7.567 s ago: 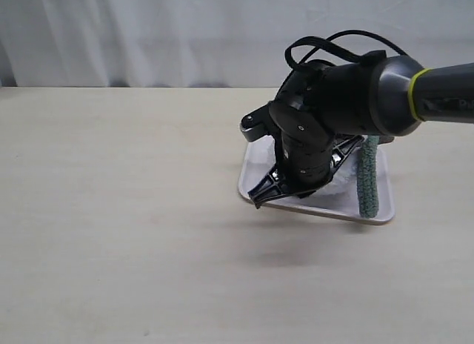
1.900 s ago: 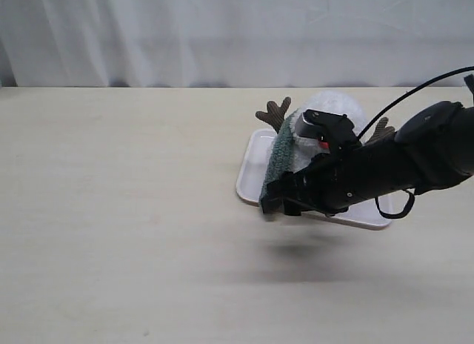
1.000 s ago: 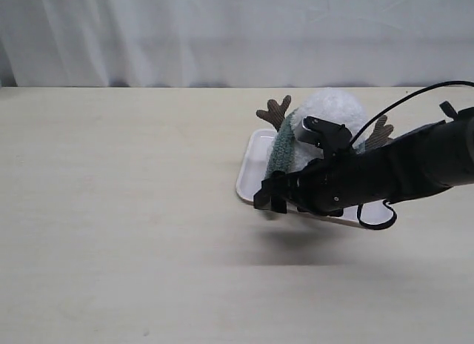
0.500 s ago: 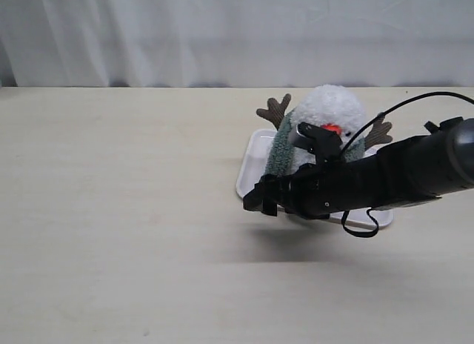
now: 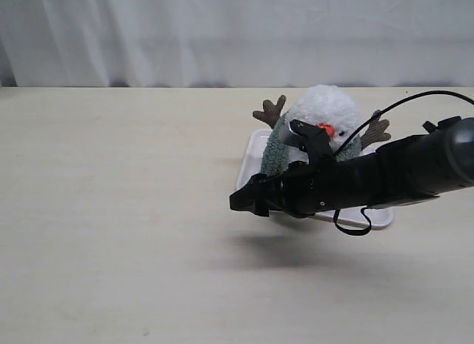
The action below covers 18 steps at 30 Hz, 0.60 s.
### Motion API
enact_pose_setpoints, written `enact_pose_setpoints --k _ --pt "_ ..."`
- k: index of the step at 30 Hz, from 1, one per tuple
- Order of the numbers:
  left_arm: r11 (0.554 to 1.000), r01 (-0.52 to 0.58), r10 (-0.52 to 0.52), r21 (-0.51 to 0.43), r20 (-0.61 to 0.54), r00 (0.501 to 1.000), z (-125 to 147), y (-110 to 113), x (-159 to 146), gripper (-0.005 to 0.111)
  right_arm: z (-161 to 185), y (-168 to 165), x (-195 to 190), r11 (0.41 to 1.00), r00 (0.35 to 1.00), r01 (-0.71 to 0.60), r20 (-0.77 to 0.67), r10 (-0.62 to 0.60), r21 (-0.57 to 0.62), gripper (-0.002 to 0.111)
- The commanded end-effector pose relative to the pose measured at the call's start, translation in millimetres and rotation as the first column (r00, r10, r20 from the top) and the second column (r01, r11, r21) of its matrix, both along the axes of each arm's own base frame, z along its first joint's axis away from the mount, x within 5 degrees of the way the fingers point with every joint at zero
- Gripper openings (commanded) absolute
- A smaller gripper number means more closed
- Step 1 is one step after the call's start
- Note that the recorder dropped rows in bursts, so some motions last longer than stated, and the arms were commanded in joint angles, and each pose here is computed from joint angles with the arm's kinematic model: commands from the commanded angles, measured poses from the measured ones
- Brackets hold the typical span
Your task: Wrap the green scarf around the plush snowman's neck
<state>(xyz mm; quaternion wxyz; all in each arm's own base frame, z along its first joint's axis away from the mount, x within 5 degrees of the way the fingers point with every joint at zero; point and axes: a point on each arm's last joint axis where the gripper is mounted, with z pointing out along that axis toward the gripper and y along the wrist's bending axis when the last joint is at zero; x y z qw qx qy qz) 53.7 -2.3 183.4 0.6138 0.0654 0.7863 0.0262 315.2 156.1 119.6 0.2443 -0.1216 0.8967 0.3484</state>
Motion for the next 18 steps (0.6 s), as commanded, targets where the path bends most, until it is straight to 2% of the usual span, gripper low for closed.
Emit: enact_pose_setpoints --k 1,6,11,12,18 --pt "1.000 0.010 -0.010 -0.002 0.012 1.000 1 -1 0 0.000 6 6 -3 0.994 0.998 -0.068 0.013 0.067 0.080 0.078" --pt "1.000 0.010 -0.010 -0.002 0.012 1.000 1 -1 0 0.000 21 18 -14 0.939 0.979 -0.199 0.021 0.201 0.279 0.078" --pt "1.000 0.010 -0.010 -0.002 0.012 1.000 1 -1 0 0.000 40 26 -26 0.820 0.938 -0.334 0.080 0.337 0.464 0.078" --pt "1.000 0.010 -0.010 -0.002 0.012 1.000 1 -1 0 0.000 43 27 -27 0.800 0.932 -0.349 0.089 0.352 0.487 0.078" --pt "1.000 0.010 -0.010 -0.002 0.012 1.000 1 -1 0 0.000 50 28 -24 0.795 0.928 -0.364 0.119 0.353 0.485 0.078"
